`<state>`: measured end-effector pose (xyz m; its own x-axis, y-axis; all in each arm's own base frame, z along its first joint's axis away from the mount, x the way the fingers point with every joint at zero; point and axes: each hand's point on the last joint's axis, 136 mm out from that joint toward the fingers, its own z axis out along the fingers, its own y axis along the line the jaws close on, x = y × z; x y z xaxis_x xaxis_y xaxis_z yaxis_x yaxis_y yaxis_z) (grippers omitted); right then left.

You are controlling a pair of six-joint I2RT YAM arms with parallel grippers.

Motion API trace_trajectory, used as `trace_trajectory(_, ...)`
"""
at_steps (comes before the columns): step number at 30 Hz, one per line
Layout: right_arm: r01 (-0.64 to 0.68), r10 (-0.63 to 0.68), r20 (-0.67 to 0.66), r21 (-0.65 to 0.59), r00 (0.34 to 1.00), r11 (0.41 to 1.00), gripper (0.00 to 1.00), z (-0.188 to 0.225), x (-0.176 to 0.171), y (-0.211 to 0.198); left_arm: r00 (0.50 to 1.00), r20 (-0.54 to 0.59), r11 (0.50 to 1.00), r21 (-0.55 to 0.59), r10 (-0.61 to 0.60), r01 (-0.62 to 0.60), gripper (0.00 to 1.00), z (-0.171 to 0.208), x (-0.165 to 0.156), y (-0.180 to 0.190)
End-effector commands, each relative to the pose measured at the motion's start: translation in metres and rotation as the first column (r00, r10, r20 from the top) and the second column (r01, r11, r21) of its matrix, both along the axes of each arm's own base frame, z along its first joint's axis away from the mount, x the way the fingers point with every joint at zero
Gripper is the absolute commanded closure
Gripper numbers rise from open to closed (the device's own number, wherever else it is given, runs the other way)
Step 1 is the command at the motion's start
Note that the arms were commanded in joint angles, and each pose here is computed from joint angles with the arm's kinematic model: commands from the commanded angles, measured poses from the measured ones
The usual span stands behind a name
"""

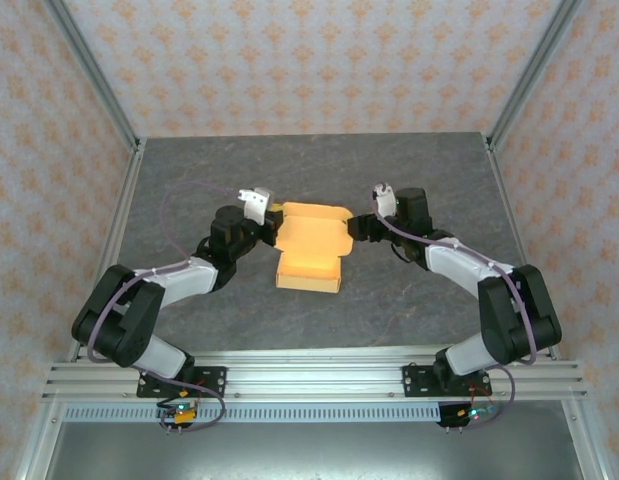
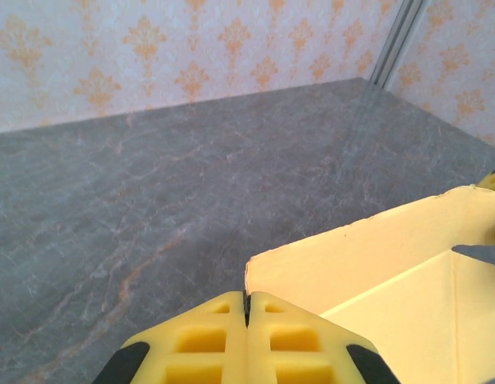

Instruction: Fold the paper box

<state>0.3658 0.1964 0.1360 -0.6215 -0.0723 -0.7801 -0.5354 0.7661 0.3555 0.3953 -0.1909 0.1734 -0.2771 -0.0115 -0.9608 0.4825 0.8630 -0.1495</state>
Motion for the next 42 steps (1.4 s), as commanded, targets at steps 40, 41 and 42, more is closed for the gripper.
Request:
trace_trajectory(40,-0.158,0.166,0.264,-0.054,0.950,0.986,0.80,-0.021,0.055,0.037,0.997,0.074,0.999,-0.026,-0.037,0.039,1.00,0.037,0.012,-0.012)
trace_trajectory(41,-0.159,0.168,0.274,-0.056,0.947,0.986,0.81,-0.020,0.054,0.038,0.997,0.073,0.999,-0.031,-0.038,0.040,1.00,0.036,0.013,-0.013)
trace_trajectory(42,-0.166,0.174,0.278,-0.055,0.945,0.985,0.81,-0.020,0.053,0.041,0.997,0.072,0.999,-0.034,-0.040,0.042,1.00,0.035,0.013,-0.013)
